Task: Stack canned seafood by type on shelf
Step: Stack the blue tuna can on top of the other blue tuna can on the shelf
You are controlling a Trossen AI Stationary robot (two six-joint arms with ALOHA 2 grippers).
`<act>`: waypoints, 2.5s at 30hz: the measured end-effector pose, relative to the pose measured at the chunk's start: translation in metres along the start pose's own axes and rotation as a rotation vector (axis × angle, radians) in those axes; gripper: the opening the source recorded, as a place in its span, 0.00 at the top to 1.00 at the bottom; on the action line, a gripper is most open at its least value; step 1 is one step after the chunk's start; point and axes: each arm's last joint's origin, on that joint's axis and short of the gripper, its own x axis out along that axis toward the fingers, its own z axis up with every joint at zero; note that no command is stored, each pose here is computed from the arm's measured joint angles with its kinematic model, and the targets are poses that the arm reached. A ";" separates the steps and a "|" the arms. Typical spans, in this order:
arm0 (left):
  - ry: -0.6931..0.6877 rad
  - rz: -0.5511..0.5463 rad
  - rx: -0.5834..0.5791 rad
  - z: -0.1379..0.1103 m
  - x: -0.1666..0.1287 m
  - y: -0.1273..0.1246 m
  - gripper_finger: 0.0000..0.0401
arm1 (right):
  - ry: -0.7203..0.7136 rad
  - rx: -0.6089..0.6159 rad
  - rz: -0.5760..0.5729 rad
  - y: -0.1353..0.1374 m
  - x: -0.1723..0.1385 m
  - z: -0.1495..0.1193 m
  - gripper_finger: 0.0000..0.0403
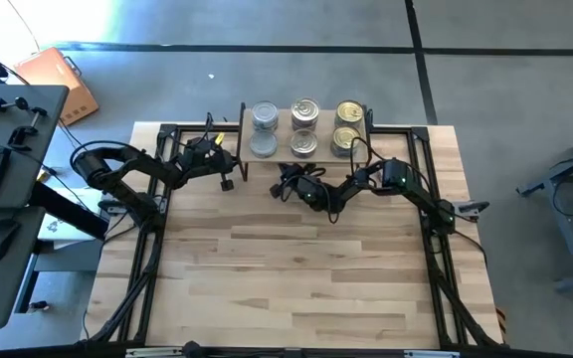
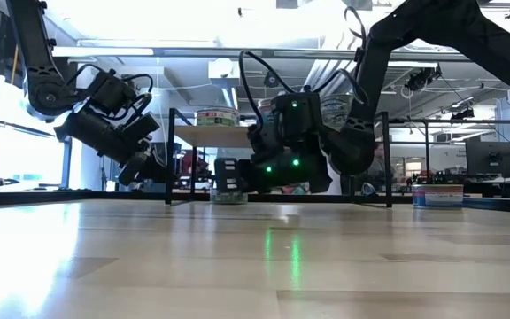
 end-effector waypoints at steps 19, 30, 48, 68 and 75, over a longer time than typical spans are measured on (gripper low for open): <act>0.038 0.056 0.013 -0.001 0.000 0.002 1.00 | 0.061 0.008 0.026 0.017 -0.014 -0.006 1.00; 0.030 0.039 0.104 -0.001 0.000 0.001 1.00 | 0.124 -0.133 0.116 0.045 -0.043 0.013 1.00; 0.174 0.184 -0.110 -0.028 -0.019 -0.013 1.00 | 0.158 -0.188 0.162 0.020 -0.149 -0.016 1.00; 0.098 -0.038 -0.191 -0.026 -0.039 -0.076 1.00 | 0.260 -0.397 0.272 -0.021 -0.312 0.149 1.00; 0.046 -0.121 -0.182 -0.017 -0.041 -0.091 1.00 | 0.883 -0.419 0.095 -0.078 -0.296 0.152 0.89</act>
